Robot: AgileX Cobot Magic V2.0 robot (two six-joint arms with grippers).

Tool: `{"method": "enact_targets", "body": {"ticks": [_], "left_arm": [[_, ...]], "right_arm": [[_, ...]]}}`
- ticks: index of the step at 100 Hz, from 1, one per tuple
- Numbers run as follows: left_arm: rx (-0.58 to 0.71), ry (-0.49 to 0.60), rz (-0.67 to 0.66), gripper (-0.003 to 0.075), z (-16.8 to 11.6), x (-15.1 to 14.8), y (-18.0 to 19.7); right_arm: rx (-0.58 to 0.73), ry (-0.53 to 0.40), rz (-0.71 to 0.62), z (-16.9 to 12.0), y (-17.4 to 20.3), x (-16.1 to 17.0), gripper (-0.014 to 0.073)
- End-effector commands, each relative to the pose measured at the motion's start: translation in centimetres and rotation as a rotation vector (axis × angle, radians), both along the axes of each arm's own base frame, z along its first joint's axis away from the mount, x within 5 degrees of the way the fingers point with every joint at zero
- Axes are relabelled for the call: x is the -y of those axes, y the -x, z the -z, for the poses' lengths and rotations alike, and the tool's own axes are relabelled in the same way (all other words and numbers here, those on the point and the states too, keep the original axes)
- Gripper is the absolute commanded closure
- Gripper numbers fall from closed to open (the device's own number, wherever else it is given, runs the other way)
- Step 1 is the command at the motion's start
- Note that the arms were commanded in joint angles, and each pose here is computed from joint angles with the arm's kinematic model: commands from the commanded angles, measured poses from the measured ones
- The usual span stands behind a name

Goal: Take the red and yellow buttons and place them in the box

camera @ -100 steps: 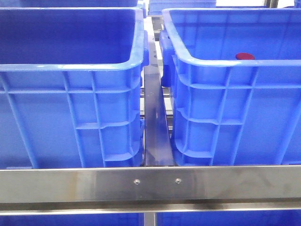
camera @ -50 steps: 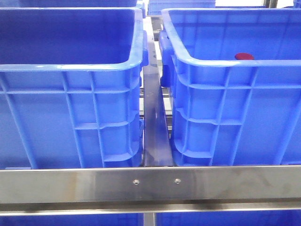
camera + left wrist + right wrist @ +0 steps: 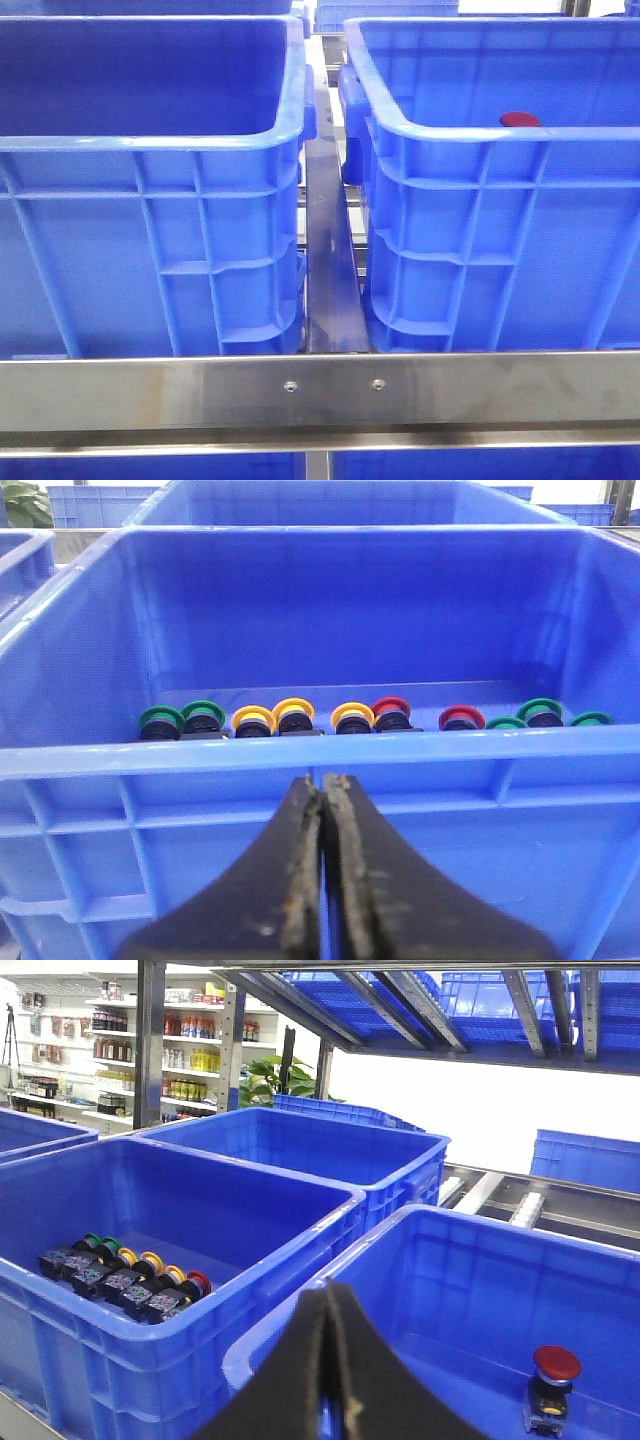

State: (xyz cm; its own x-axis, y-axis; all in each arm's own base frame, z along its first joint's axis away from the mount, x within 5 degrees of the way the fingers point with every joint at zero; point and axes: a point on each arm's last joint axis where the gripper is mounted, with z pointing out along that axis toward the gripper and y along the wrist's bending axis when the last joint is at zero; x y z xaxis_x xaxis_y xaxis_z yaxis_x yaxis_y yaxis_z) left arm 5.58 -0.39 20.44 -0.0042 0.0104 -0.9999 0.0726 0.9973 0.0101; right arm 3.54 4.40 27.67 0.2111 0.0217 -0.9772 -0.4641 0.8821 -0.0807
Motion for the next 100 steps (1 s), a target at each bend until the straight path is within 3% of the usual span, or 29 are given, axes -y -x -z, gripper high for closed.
{"method": "enact_targets", "body": {"ticks": [1,88,100], "left_arm": [[0.045,0.013,0.001,0.074,1.02,0.01,0.01],[0.045,0.013,0.001,0.074,1.02,0.01,0.01],[0.045,0.013,0.001,0.074,1.02,0.01,0.01]], "right_arm": [[0.017,-0.029,0.002,-0.94,0.03,0.05,0.0655],[0.017,-0.032,0.004,-0.95,0.03,0.07,0.0655],[0.019,-0.055,0.082,-1.05,-0.27,0.74,0.0655]]}}
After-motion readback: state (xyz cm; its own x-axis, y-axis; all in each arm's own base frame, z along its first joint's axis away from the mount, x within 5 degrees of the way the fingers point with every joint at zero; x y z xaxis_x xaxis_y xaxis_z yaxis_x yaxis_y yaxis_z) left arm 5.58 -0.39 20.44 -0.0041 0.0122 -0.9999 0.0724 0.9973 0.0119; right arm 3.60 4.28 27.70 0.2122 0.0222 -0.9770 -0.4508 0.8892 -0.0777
